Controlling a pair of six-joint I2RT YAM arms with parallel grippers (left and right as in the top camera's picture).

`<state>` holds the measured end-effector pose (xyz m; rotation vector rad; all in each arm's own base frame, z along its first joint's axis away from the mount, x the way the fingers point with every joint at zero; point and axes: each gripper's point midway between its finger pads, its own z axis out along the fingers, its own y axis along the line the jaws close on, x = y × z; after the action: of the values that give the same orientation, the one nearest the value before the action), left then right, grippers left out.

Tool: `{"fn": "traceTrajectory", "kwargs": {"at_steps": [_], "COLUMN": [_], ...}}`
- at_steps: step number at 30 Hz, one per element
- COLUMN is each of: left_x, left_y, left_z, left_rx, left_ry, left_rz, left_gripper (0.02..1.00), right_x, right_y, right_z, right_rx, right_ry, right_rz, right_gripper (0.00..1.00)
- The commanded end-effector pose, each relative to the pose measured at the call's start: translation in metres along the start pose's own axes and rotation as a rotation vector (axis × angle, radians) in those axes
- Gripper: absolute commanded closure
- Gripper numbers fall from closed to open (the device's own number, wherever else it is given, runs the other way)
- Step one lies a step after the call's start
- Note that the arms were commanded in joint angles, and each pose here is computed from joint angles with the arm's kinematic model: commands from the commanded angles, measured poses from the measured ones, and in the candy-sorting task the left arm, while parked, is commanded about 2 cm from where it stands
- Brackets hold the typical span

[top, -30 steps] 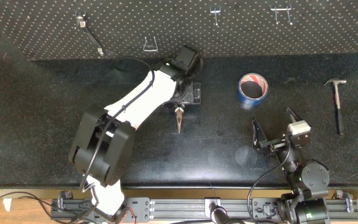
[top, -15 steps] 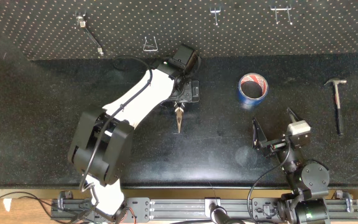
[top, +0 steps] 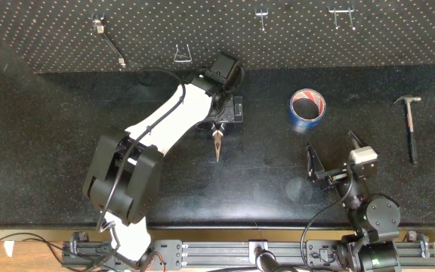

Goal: Place Tools Onto Pegboard

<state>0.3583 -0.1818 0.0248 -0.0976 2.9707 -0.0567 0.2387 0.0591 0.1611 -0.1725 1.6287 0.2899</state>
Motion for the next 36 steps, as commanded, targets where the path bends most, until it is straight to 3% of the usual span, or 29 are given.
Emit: {"fn": "traceTrajectory", "kwargs": {"at_steps": [1,18,28,36], "left_x": [-0.0047,-0.0029,-0.0034,-0.0031], "left_y": [0.0004,0.0015,0.0021,0.0014], "left_z": [0.0033,0.0035,0.0036,0.0036], "left_rx": [-0.014,-0.019,-0.023,-0.022], "left_ry": [-0.001,0.007,0.004,0.004], "left_rz": [-0.02,-0.046,-0.042,-0.04], "left_gripper": [0.02,0.047,0.389,0.428], "right_x": [0.0004,0.0004,0.0004,0.0004], "right_y": [0.0004,0.0004,0.0004,0.0004], "right_z": [-0.0003,-0.0003,-0.0003,-0.0003], "right_rx": [-0.001,-0.001,-0.001,0.0], "right_ry": [-0.003,-0.003,-0.003,-0.003], "right_rz": [0.006,0.006,0.006,0.006], "right_gripper": [0.003,0.001,0.001,0.003]}}
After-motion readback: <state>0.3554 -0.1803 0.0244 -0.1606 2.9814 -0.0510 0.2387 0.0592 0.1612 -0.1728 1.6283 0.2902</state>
